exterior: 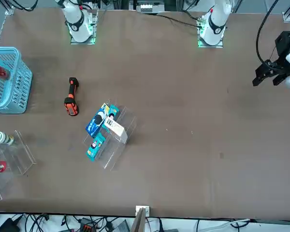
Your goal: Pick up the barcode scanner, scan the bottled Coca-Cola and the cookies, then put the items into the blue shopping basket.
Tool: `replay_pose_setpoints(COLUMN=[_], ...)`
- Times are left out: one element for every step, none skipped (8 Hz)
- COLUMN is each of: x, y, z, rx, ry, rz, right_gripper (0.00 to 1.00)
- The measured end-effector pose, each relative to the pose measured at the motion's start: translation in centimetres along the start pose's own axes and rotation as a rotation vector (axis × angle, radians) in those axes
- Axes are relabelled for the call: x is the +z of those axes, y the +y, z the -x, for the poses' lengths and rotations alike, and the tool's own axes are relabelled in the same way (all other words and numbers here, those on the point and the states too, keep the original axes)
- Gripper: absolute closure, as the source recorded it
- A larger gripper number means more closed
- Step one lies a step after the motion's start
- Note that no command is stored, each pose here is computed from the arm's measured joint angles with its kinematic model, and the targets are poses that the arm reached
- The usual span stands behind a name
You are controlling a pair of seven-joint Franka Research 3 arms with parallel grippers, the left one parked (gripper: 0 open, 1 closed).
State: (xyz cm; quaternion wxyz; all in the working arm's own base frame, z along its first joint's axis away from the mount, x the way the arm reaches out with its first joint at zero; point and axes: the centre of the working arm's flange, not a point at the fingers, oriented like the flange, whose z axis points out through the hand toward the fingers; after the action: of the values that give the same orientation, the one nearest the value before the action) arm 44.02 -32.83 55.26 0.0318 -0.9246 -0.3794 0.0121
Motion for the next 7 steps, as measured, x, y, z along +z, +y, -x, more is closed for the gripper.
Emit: replay_pose_setpoints(x=[0.7,1.1,1.9,3.2,5.0,7.2,9.3], y=[0.5,0.8,1.4,2.2,3.2,4.4,5.5], z=[2.8,4.8,6.5,7.6,8.2,8.5,8.7], rx=[-0.021,-0.04,-0.057,-0.07,-0.09,-0.111,-0.121], ry=[0.012,0.039,0.066,0.076,0.094,0.119,0.126], rz=[-0.005,-0.01,-0.011,-0.014,-0.019,-0.027,-0.035], right_gripper=[0.63,0.63,0.63,0.63,0.63,0.63,0.63])
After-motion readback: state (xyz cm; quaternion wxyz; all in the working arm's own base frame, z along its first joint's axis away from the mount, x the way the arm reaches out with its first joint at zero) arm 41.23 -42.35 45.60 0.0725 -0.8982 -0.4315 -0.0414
